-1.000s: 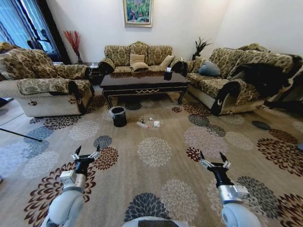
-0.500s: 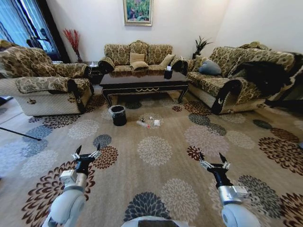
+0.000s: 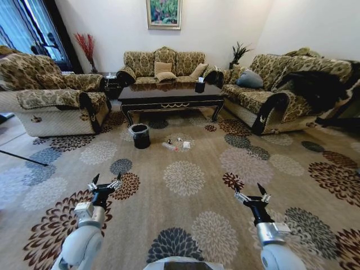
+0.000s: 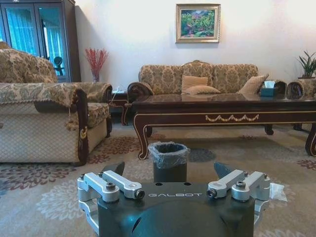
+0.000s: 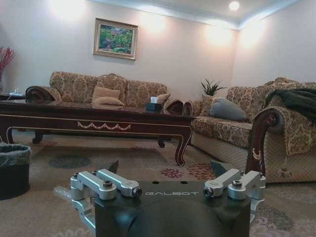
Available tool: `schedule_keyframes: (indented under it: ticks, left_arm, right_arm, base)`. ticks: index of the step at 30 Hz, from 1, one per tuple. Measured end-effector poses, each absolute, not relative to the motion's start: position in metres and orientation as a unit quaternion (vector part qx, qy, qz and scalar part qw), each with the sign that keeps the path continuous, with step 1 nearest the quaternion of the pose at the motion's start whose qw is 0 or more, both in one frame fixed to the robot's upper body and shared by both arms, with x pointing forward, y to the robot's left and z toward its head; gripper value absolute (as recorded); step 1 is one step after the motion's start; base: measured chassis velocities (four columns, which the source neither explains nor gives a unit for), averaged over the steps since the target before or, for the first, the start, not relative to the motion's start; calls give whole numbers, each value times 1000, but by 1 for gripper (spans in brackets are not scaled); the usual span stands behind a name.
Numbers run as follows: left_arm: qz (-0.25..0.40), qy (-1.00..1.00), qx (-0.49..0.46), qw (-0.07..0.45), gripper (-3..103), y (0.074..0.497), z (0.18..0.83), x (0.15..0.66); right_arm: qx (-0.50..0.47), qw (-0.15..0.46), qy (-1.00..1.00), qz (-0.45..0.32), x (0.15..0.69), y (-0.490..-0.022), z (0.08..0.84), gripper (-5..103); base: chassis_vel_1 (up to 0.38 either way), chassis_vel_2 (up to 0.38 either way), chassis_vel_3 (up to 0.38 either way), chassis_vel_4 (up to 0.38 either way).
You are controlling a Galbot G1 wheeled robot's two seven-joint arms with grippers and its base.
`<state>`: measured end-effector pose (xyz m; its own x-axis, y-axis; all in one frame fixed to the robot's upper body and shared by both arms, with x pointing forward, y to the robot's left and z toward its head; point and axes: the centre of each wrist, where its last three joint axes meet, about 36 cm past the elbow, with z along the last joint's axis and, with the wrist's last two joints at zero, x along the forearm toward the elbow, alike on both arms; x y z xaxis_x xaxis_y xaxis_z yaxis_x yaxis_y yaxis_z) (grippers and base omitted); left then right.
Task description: Move to the front of the table and pick up the trash from the floor, then place it into the trash bin.
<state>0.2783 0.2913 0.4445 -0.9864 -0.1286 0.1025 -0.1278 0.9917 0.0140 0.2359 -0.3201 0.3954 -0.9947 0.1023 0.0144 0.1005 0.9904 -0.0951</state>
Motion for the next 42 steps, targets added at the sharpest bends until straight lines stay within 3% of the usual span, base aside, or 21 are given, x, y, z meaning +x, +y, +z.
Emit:
schedule_keyframes:
  ticks: [42]
  left_arm:
    - [7,-995,74,64,100,286,439,270]
  right_arm:
    - [-47,0,-998,43,230,-316,394,100]
  base:
    - [0,0,0,0]
